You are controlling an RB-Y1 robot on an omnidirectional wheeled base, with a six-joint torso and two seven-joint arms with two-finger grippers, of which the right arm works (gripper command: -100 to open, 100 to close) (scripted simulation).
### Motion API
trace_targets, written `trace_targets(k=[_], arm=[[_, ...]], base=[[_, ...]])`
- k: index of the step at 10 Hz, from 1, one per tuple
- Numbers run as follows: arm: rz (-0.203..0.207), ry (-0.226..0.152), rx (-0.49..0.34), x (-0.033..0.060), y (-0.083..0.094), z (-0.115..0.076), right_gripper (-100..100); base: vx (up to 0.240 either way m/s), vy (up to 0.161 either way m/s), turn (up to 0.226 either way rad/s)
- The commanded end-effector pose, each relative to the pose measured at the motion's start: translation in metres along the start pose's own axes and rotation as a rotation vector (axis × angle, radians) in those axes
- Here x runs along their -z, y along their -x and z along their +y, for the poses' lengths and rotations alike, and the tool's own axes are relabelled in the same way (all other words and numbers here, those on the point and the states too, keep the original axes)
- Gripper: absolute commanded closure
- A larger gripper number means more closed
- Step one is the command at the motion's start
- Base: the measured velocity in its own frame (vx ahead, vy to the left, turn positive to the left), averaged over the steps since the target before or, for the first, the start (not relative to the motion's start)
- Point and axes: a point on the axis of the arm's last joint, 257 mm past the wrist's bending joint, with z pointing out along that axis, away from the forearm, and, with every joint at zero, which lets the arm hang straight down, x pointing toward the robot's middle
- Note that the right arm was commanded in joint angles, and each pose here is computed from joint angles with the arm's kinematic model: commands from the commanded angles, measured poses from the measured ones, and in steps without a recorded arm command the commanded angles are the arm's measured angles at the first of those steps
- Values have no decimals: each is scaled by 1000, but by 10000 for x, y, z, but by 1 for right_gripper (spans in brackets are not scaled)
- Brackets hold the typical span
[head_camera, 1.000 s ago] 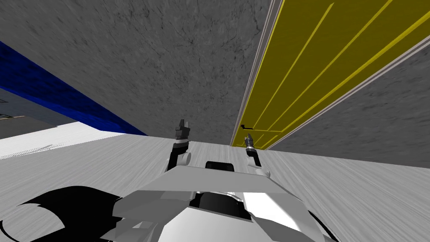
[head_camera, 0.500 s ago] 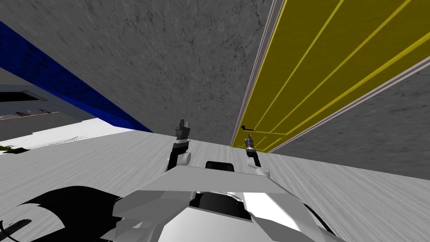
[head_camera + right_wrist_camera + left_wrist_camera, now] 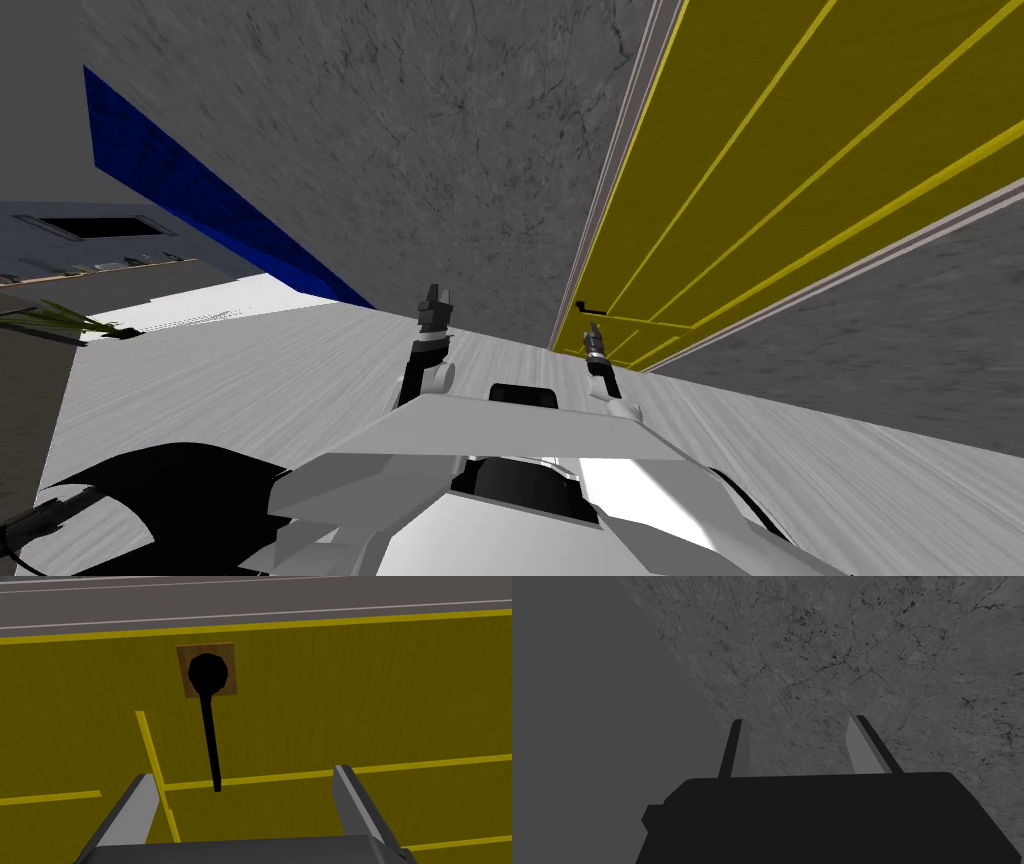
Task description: Pull the door open
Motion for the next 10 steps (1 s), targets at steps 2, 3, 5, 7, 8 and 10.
trace_targets(k=[2, 3, 5, 7, 8, 10], arm=[[-10, -22, -3, 22, 51, -99, -100], [-14, -30, -3, 29, 69, -135, -100], [-21, -44, -4, 44, 102, -199, -100], [-29, -61, -6, 63, 139, -270, -100], [-33, -68, -6, 72, 155, -298, -100], [-34, -70, -6, 75, 160, -309, -100]], base=[[4, -101, 106], [-4, -103, 123], [-25, -96, 107], [-16, -95, 105], [-6, -86, 68], [-8, -61, 64]])
